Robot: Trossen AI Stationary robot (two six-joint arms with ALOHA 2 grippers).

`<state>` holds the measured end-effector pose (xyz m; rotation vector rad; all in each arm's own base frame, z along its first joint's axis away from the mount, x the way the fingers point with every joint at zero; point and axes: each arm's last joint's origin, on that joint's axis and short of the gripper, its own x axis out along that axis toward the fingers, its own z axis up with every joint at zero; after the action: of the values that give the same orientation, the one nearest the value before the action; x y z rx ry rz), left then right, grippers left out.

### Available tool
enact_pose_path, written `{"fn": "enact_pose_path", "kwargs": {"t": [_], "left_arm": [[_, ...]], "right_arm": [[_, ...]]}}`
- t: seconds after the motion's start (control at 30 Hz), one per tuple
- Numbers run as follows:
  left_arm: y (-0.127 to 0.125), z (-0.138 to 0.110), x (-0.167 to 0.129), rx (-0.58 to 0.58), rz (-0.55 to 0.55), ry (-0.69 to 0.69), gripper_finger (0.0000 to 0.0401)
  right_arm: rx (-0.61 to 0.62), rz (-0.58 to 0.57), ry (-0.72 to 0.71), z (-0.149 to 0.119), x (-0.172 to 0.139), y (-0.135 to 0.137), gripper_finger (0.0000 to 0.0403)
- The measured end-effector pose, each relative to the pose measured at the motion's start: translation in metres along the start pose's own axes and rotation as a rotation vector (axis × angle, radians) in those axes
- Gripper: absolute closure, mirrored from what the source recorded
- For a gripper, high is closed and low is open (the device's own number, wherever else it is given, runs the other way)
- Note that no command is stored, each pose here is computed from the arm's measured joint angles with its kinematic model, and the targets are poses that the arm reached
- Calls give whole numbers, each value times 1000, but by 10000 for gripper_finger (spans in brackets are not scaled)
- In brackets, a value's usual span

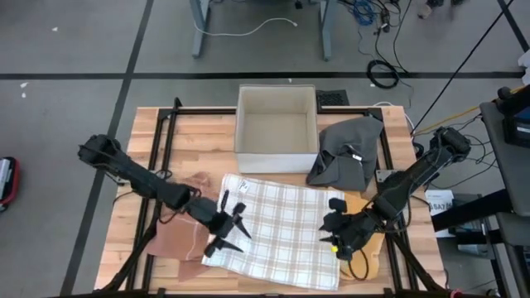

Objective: Fold towel
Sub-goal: Fold the white patterned towel

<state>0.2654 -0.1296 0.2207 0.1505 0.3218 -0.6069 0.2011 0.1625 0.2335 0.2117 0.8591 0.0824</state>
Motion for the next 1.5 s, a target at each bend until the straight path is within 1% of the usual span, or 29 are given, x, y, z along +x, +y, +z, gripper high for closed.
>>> {"fn": "enact_pose_path", "kwargs": {"t": [0.07, 0.13, 0.23, 0.3, 0.43, 0.57, 0.77, 0.87, 1.0, 1.07, 1.17, 1.3, 1.33, 1.4, 1.5], "left_arm": [[-3, -4, 10, 9, 19, -15, 181], [-6, -12, 21, 8, 51, 2, 181], [-9, -28, 36, 2, 112, 53, 181], [-11, -42, 45, -25, 135, 103, 181], [-16, -67, 60, -114, 145, 190, 181], [-21, -83, 67, -185, 181, 243, 181], [-29, -92, 68, -192, 233, 310, 181], [-34, -93, 68, -176, 254, 316, 181], [-42, -91, 68, -183, 256, 296, 181], [-45, -86, 70, -185, 244, 240, 181], [-48, -71, 72, -173, 224, 95, 181], [-48, -48, 72, -172, 132, -137, 181], [-50, -45, 72, -162, 94, -160, 181], [-53, -45, 72, -140, 43, -162, 181], [-53, -45, 72, -123, 41, -159, 181]], "right_arm": [[-10, 32, -17, -1, -1, 6, 259], [-28, 63, -50, -1, 1, 13, 259], [-103, 62, -112, -2, 8, 23, 259], [-160, 47, -153, -2, 17, 29, 259], [-236, 37, -184, -4, 46, 36, 259], [-279, 17, -191, -9, 79, 38, 259], [-267, 0, -221, -14, 120, 34, 259], [-297, 11, -243, -16, 133, 34, 259], [-306, 11, -251, -18, 139, 34, 259], [-292, 10, -246, -19, 139, 33, 259], [-274, 23, -244, -21, 138, 36, 259], [-264, 142, -230, -22, 136, 44, 259], [-258, 164, -236, -22, 135, 46, 259], [-241, 193, -253, -22, 133, 51, 259], [-243, 242, -296, -23, 129, 60, 259]]}}
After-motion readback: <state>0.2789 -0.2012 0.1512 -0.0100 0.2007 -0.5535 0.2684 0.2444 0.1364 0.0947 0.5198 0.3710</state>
